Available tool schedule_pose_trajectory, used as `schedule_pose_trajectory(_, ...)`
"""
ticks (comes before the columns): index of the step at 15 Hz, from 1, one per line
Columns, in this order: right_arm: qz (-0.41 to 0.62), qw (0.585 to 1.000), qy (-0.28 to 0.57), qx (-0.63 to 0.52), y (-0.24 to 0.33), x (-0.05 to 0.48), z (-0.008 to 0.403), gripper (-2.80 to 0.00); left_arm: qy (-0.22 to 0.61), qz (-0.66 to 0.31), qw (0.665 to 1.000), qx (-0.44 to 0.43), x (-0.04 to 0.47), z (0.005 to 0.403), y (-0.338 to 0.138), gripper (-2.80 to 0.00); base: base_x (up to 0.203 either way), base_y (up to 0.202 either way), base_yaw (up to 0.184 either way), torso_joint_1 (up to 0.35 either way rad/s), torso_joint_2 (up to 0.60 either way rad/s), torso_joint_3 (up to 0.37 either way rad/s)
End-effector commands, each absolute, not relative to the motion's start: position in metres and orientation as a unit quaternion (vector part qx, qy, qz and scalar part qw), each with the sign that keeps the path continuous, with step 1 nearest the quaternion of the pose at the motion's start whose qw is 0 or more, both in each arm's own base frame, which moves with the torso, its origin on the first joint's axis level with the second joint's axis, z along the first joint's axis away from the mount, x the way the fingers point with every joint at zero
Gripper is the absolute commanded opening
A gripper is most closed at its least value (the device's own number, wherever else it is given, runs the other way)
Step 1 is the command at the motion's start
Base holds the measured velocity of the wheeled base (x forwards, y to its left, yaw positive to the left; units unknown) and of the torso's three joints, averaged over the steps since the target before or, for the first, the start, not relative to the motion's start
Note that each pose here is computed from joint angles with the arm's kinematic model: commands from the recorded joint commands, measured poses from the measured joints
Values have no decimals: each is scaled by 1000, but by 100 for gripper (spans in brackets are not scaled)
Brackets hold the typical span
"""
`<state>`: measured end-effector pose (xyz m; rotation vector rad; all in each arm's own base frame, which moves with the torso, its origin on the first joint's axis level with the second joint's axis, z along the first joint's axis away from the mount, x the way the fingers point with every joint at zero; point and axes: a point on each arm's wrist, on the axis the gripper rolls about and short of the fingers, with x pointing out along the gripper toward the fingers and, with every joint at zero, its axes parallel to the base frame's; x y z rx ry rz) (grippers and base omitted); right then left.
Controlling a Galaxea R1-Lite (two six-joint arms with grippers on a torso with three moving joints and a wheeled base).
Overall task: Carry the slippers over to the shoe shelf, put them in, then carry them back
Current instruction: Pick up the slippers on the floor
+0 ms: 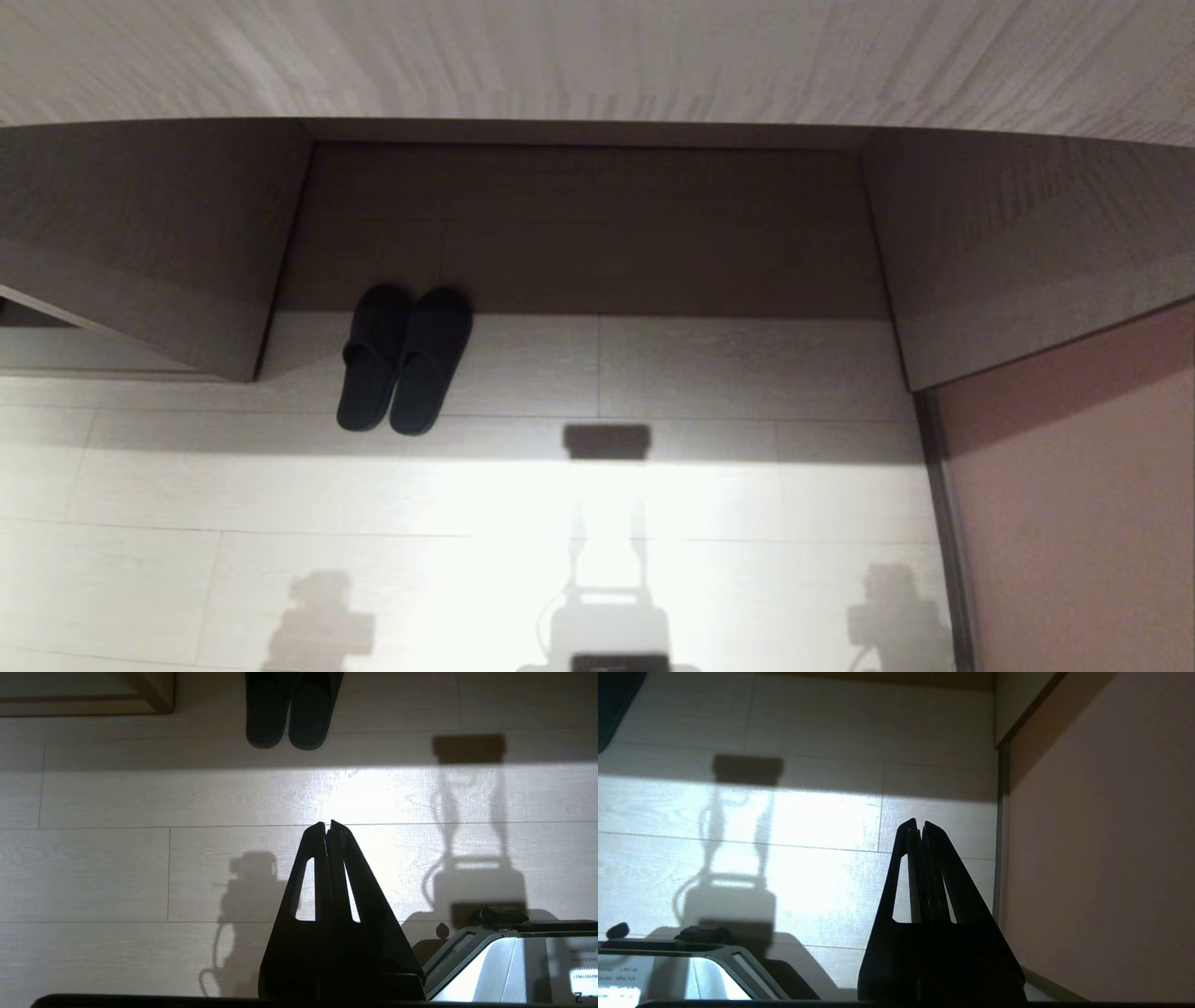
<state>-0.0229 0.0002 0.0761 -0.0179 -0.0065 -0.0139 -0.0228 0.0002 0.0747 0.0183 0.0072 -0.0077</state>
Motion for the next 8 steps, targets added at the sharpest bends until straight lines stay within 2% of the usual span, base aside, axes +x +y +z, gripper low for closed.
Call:
schedule_pose_trajectory(1, -7, 1000, -3, -9, 0, -23, 64, -280, 4, -4, 1000, 9, -23, 75, 0, -280, 0, 0, 0, -6, 7, -193)
schedule_pose_trajectory(8, -7, 1000, -2, -9, 0, -23, 64, -280, 4, -4, 1000, 9, -23, 75, 0, -280, 0, 0, 0, 2, 1, -196)
